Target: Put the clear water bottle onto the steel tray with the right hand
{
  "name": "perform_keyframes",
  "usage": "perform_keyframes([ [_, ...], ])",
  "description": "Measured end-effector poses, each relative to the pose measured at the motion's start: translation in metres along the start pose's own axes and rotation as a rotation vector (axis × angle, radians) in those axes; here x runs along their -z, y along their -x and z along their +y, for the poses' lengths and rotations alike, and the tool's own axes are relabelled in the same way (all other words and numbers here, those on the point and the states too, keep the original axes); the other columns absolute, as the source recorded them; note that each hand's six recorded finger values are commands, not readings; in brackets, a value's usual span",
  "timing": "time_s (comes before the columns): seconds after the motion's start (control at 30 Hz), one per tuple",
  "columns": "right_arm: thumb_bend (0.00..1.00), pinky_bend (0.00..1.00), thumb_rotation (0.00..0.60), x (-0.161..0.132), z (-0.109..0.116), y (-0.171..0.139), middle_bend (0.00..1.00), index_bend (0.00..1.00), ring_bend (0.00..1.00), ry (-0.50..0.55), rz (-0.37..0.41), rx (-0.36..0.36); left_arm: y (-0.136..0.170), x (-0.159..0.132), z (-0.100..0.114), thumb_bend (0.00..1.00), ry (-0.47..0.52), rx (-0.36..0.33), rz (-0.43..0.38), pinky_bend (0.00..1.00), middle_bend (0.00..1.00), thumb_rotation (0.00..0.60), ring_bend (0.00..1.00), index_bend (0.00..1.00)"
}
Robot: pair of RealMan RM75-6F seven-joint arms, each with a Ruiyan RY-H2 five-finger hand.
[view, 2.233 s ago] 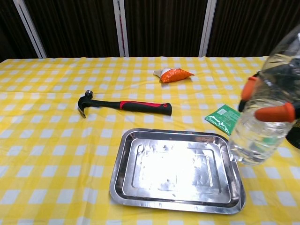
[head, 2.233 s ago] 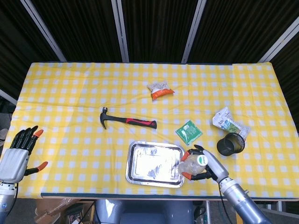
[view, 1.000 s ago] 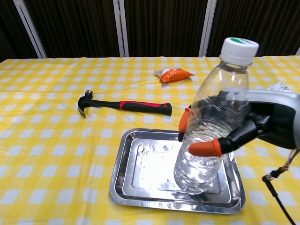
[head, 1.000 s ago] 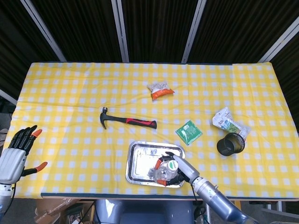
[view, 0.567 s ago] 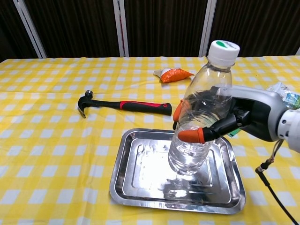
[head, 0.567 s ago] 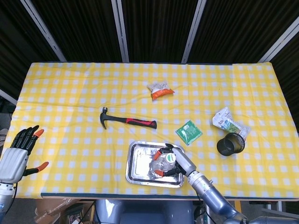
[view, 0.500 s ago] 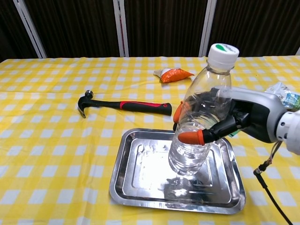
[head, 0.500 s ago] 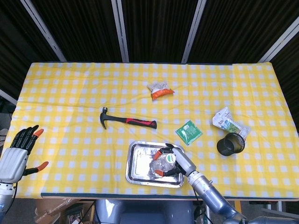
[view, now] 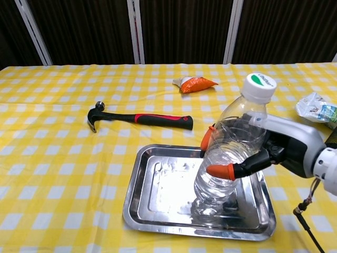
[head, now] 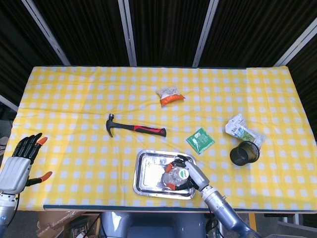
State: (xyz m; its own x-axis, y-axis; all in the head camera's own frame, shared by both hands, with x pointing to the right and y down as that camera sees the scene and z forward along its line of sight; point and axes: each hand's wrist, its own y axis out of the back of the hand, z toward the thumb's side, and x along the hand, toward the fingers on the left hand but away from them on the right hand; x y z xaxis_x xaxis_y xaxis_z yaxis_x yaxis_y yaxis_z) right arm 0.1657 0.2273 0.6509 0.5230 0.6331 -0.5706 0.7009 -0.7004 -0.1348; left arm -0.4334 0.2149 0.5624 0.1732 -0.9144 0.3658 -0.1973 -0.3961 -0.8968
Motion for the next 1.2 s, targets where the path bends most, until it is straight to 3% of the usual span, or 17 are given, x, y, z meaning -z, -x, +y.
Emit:
perform_keyframes([
  [0.47, 0.51, 0.0, 0.6, 0.006, -0.007, -0.001, 0.53, 0.65, 0.27, -0.003, -0.011, -0.031, 0.0, 0.0, 0.0, 0.19, 0.0, 0.001, 0.004, 0.0, 0.0, 0.6, 0.0, 0.08],
  [0.57, 0.43, 0.0, 0.6, 0.007, -0.008, -0.001, 0.53, 0.59, 0.26, -0.011, -0.013, -0.034, 0.0, 0.0, 0.0, 0.19, 0.0, 0.002, 0.003, 0.0, 0.0, 0.6, 0.0, 0.08],
  [0.67, 0.29, 0.0, 0.6, 0.008, -0.011, -0.001, 0.45, 0.49, 0.22, -0.019, -0.017, -0.047, 0.0, 0.0, 0.0, 0.19, 0.0, 0.001, 0.002, 0.0, 0.0, 0.6, 0.0, 0.08],
  [0.83, 0.18, 0.0, 0.6, 0.011, -0.016, -0.001, 0.34, 0.38, 0.17, -0.028, -0.032, -0.085, 0.0, 0.0, 0.0, 0.19, 0.001, 0.0, 0.002, 0.0, 0.0, 0.6, 0.0, 0.08],
  [1.2, 0.16, 0.0, 0.6, 0.011, -0.016, -0.004, 0.22, 0.28, 0.12, -0.043, -0.043, -0.104, 0.0, -0.002, -0.002, 0.19, -0.001, 0.006, -0.003, 0.0, 0.0, 0.6, 0.0, 0.08],
])
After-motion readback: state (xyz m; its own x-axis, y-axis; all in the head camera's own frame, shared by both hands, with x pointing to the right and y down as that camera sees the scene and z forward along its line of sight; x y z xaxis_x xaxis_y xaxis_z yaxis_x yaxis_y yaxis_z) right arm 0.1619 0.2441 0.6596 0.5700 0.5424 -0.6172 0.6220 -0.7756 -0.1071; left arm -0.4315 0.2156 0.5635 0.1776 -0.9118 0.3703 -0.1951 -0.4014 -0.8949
